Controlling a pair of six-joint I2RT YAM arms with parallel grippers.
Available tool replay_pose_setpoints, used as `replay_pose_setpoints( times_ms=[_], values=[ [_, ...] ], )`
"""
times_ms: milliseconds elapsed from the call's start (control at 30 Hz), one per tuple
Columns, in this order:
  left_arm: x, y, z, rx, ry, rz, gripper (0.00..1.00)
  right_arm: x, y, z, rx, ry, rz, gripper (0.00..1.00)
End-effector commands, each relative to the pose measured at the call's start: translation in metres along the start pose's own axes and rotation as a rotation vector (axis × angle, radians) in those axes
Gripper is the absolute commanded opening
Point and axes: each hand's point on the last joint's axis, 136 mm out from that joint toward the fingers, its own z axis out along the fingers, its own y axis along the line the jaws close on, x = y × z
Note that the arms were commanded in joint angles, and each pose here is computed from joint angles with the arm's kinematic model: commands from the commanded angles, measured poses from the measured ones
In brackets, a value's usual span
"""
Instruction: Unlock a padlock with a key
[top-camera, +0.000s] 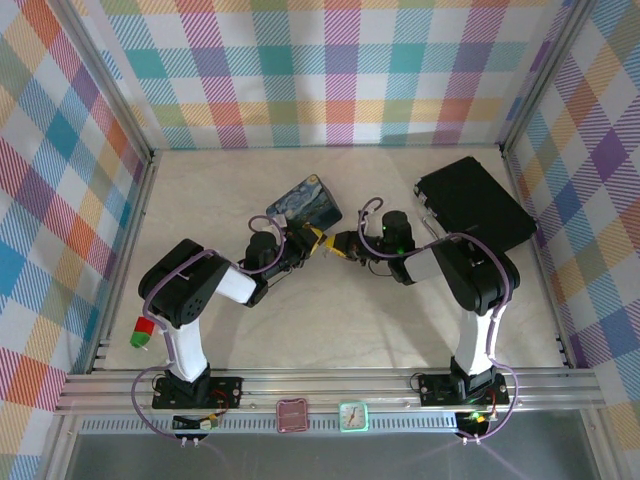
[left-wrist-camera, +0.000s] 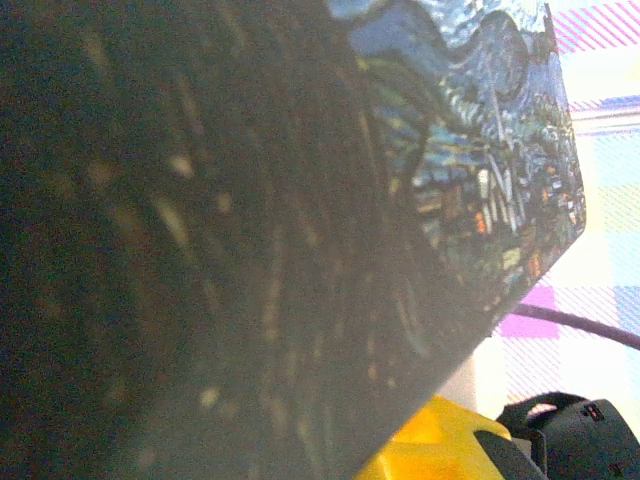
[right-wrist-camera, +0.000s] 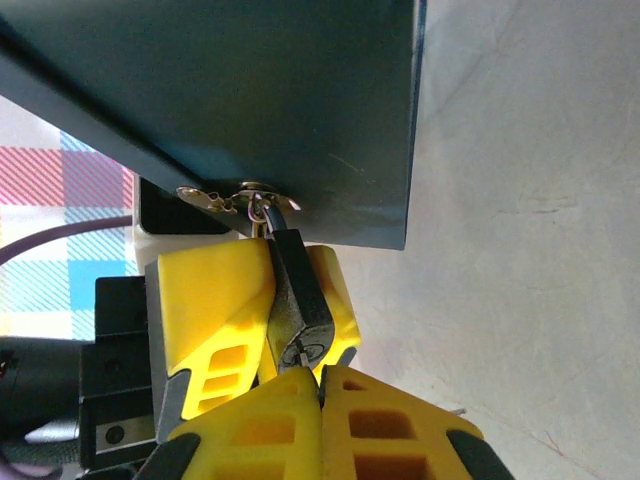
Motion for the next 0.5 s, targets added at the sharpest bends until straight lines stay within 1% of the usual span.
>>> replay_pose_setpoints(
  times_ms=[0, 133, 233, 367, 467],
  values=[
    [0.03, -0.04, 0.001, 0.138, 0.119, 0.01, 0.0, -0.032, 0.001, 0.004, 0.056, -0.145, -0.039, 0.0],
    [0.036, -0.043, -0.001, 0.147, 0.135, 0.007, 0.0, -0.041, 0.002, 0.008, 0.045, -0.167, -0.039, 0.0],
    [0.034, -0.042, -0.001, 0.145, 0.124, 0.01, 0.0, -0.043, 0.003, 0.009, 0.031, -0.179, -0.015, 0.0],
    [0.019, -0.029, 0.002, 0.099, 0.051, 0.038, 0.0, -0.036, -0.002, -0.002, 0.066, -0.199, -0.009, 0.0],
    [-0.005, -0.017, 0.004, 0.06, -0.043, 0.049, 0.0, -0.029, -0.01, -0.015, 0.125, -0.208, -0.021, 0.11]
  ],
)
